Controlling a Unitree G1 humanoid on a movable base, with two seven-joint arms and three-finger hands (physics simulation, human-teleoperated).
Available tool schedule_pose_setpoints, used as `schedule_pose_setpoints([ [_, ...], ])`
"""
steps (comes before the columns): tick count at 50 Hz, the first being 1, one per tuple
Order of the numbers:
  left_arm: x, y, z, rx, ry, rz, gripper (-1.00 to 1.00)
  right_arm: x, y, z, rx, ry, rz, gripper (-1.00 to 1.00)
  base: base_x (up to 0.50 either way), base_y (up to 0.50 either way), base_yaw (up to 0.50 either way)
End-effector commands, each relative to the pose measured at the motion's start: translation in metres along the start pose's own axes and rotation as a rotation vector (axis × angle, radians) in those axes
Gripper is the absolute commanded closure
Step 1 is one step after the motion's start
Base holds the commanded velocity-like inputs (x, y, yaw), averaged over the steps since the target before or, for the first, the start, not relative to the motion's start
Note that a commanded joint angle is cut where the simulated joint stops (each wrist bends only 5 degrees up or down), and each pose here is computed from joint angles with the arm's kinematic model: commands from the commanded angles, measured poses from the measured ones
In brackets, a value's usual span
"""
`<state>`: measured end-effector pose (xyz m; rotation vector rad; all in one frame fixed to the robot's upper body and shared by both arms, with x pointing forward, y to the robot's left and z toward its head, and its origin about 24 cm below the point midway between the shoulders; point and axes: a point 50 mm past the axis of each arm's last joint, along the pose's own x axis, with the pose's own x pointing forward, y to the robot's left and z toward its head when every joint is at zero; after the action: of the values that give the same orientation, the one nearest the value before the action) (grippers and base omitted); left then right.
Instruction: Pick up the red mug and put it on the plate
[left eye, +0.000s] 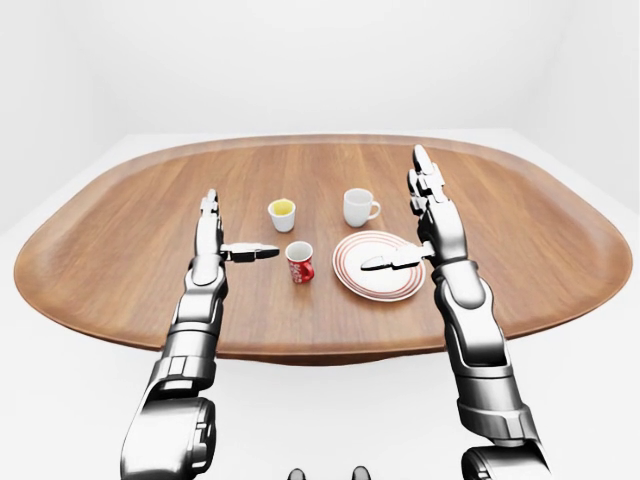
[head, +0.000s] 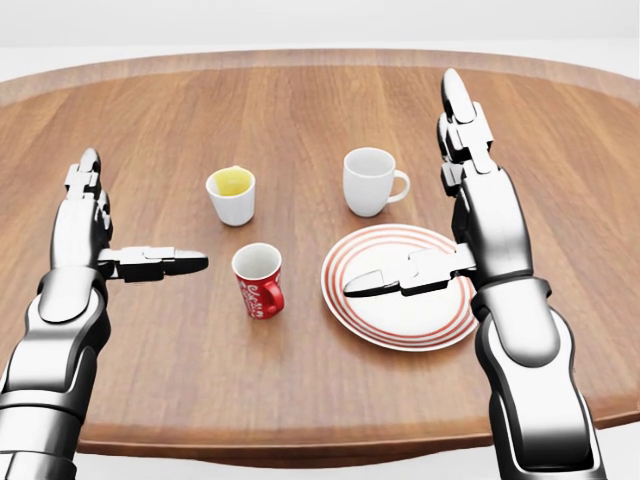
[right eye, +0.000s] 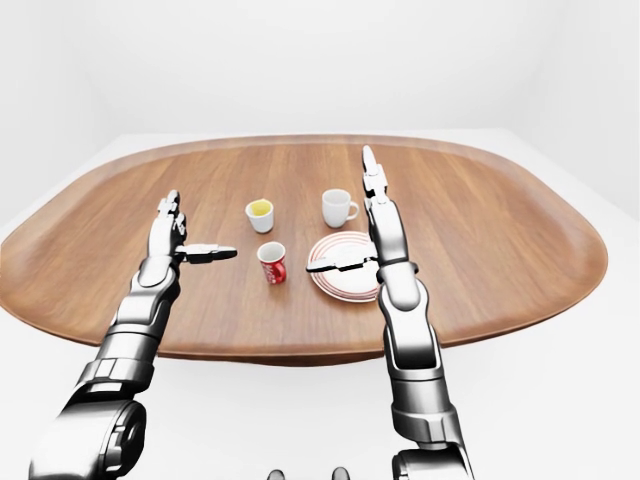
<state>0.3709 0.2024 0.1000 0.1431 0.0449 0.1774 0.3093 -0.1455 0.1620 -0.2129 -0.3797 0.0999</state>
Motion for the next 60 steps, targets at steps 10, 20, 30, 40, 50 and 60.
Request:
schedule_pose_setpoints([
  [10, -0.0003, 0.0005, 0.0007, -0.003, -0.004, -0.001, -1.0, -0.0001, 0.0028, 0.0, -0.006, 0.001, 0.01, -1.0, 0.25, 0.0, 0.0],
  [20, -0.0002, 0.0002, 0.0021, -0.002, -0.009, -0.002, -1.0, 0.0, 0.0028, 0.001, -0.008, -0.003, 0.011, -1.0, 0.25, 0.0, 0.0],
  [30, 0.0001, -0.0004, 0.0044, 0.001, -0.018, -0.004, -1.0, 0.0004, 0.0025, 0.0034, -0.012, -0.013, 0.012, -1.0, 0.26, 0.0, 0.0],
  [40, 0.0, -0.0002, 0.0062, 0.004, -0.026, -0.004, -1.0, 0.0009, 0.0037, 0.0046, -0.014, -0.018, 0.016, -1.0, 0.27, 0.0, 0.0],
  [50, -0.0001, -0.0011, 0.0067, 0.007, -0.029, -0.005, -1.0, 0.0005, 0.0032, 0.0056, -0.017, -0.022, 0.016, -1.0, 0.27, 0.0, 0.0],
  [60, 0.0001, 0.0001, 0.0056, 0.004, -0.023, -0.004, -1.0, 0.0, 0.0034, 0.0038, -0.019, -0.014, 0.017, -1.0, 0.27, 0.0, 0.0],
])
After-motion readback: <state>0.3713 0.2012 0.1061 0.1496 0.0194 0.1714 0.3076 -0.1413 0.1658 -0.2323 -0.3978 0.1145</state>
